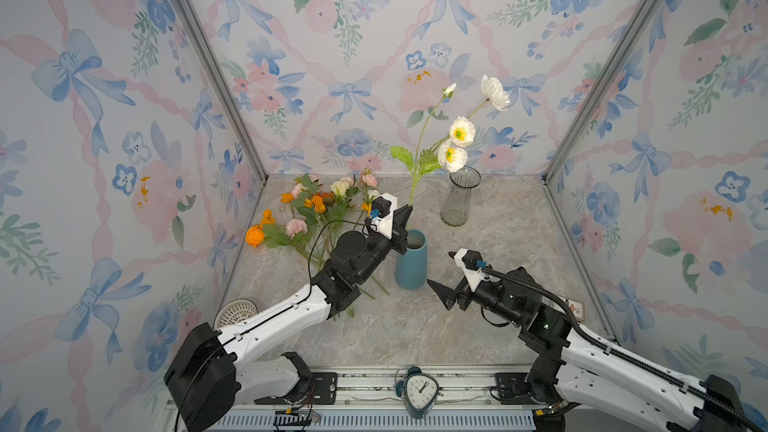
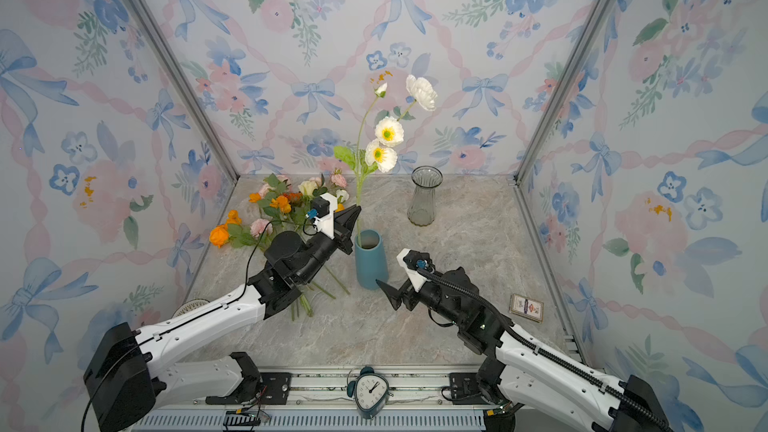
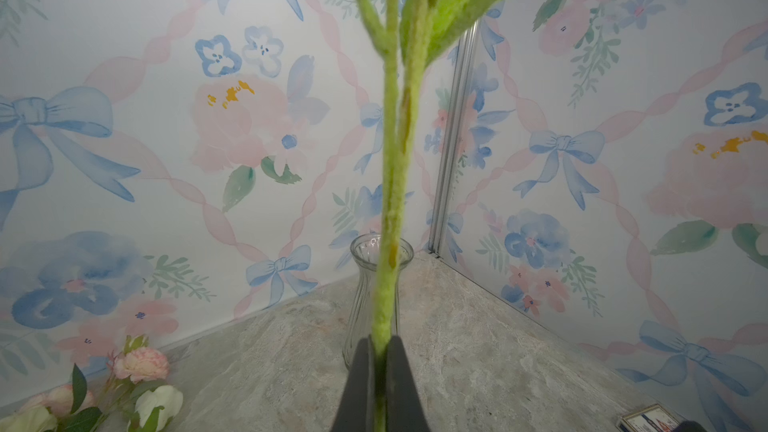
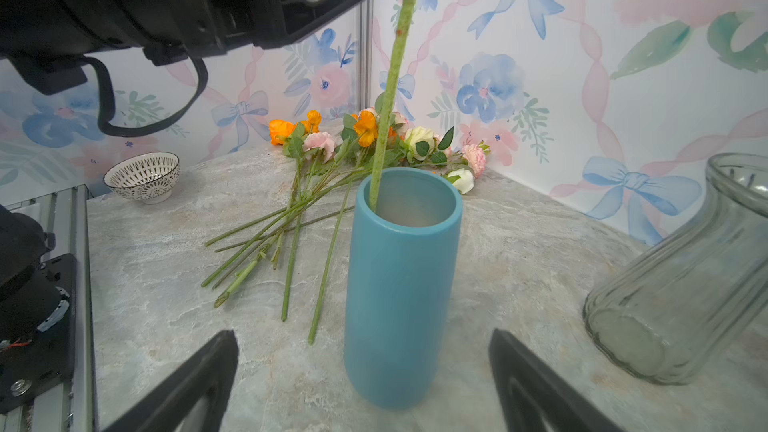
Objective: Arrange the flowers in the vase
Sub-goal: 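Lower the white flower stem into the teal vase with the left gripper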
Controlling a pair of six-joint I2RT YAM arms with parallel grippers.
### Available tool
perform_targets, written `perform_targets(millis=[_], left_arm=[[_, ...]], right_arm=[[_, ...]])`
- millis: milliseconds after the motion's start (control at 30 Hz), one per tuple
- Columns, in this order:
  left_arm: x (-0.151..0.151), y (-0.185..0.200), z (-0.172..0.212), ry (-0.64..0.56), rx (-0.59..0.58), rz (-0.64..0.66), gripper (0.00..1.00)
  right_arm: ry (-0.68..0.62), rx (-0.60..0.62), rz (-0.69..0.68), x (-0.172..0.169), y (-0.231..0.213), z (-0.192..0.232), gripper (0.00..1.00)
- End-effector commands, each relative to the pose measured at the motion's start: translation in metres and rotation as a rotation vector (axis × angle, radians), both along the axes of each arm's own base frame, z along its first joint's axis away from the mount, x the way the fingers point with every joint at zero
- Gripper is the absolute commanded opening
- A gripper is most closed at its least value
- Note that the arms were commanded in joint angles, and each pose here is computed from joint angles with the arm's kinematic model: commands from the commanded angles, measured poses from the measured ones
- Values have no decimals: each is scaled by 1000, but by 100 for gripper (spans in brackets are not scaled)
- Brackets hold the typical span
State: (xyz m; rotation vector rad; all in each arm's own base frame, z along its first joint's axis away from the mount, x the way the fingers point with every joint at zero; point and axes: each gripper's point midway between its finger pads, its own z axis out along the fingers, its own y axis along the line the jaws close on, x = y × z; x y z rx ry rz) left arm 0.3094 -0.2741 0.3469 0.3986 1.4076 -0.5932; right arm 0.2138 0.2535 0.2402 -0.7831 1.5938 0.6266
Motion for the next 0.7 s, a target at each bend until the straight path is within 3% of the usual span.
perform_targets(millis=[0,400,667], left_arm=[[-5,-3,-3,5,-31,-33,0],[2,-20,-61,117,32,-70,4],[4,-20,-68,123,51,-65,11]], right_arm=[[-16,-2,23,-4,4,-2,97],[-12,-14,20,-2,6,-5,97],[-9,-15,24,-2,6,-6,97]])
